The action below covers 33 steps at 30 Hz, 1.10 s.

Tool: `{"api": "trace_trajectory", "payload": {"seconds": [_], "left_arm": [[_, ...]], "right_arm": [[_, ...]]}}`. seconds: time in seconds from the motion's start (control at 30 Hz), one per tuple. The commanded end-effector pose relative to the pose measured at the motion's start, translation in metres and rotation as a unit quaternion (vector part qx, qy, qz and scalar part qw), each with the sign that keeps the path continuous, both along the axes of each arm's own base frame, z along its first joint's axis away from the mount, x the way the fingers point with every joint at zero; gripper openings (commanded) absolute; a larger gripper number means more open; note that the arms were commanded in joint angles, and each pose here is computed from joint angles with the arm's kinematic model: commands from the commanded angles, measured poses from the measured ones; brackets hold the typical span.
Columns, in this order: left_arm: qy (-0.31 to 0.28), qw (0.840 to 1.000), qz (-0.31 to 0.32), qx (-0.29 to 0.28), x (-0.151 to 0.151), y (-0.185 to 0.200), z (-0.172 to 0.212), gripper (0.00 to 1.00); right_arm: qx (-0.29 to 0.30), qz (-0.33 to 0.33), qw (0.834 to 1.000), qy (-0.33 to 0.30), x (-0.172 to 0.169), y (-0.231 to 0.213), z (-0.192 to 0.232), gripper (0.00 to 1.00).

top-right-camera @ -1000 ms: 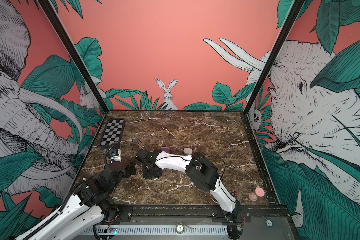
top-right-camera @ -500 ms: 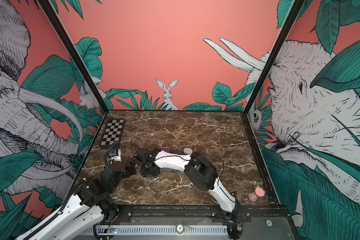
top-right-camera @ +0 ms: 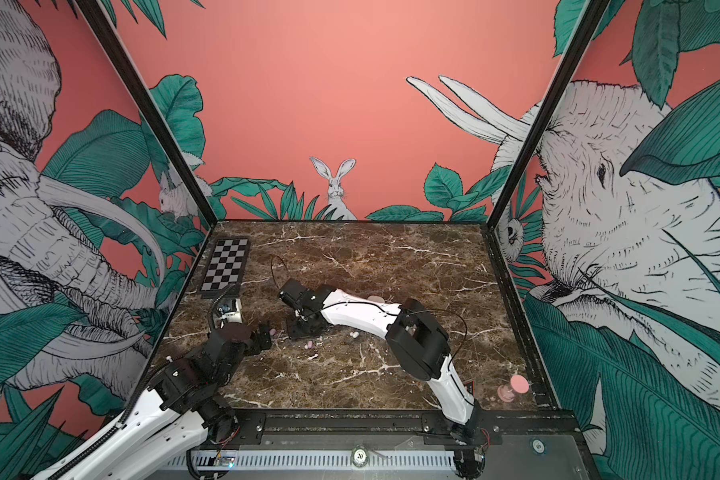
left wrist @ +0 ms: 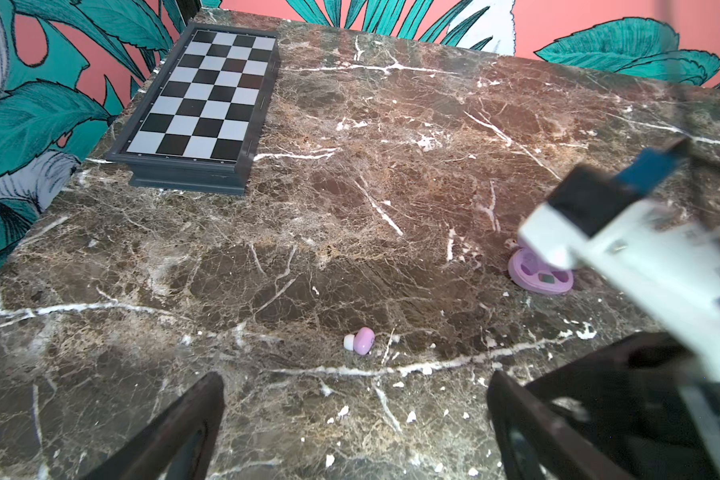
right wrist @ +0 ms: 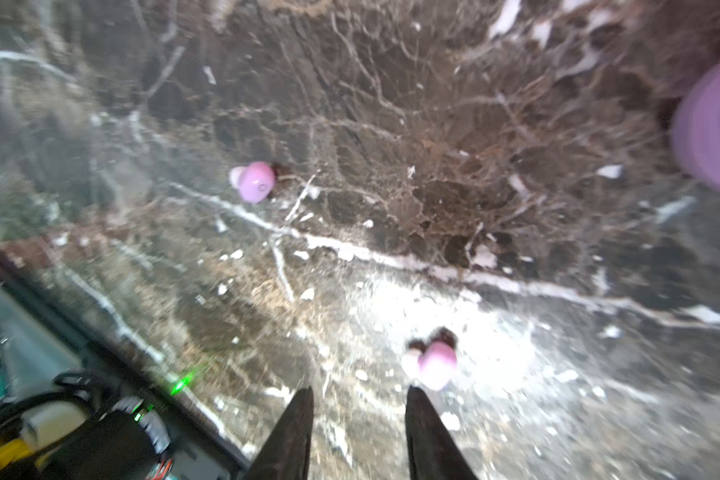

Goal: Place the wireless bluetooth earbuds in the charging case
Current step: 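Close the right gripper on the pink earbud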

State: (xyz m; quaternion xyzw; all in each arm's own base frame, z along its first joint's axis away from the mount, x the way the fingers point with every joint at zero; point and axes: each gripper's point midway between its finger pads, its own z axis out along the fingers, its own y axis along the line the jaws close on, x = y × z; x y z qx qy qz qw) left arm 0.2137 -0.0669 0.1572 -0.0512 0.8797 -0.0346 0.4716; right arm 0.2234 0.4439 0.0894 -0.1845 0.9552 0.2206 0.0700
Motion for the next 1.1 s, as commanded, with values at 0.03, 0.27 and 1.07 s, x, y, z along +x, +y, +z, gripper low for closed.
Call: {"api": "trace_trajectory", "payload": {"seconds": [0.03, 0.27, 1.07], "left_arm": [[-0.004, 1.000, 0.007, -0.001, 0.001, 0.002, 0.000, 0.99], [-0.002, 1.000, 0.006, -0.001, 0.002, 0.001, -0.001, 0.99], [0.007, 1.000, -0.001, -0.001, 0.005, -0.003, -0.005, 0.99]], "right_arm": [[-0.020, 0.004, 1.000, -0.020, 0.005, -0.024, 0.004, 0.36], [-0.030, -0.072, 0.997, 0.021, -0.003, -0.036, -0.023, 0.31], [-0.066, -0.088, 0.993, 0.033, -0.010, -0.026, -0.048, 0.31]]}}
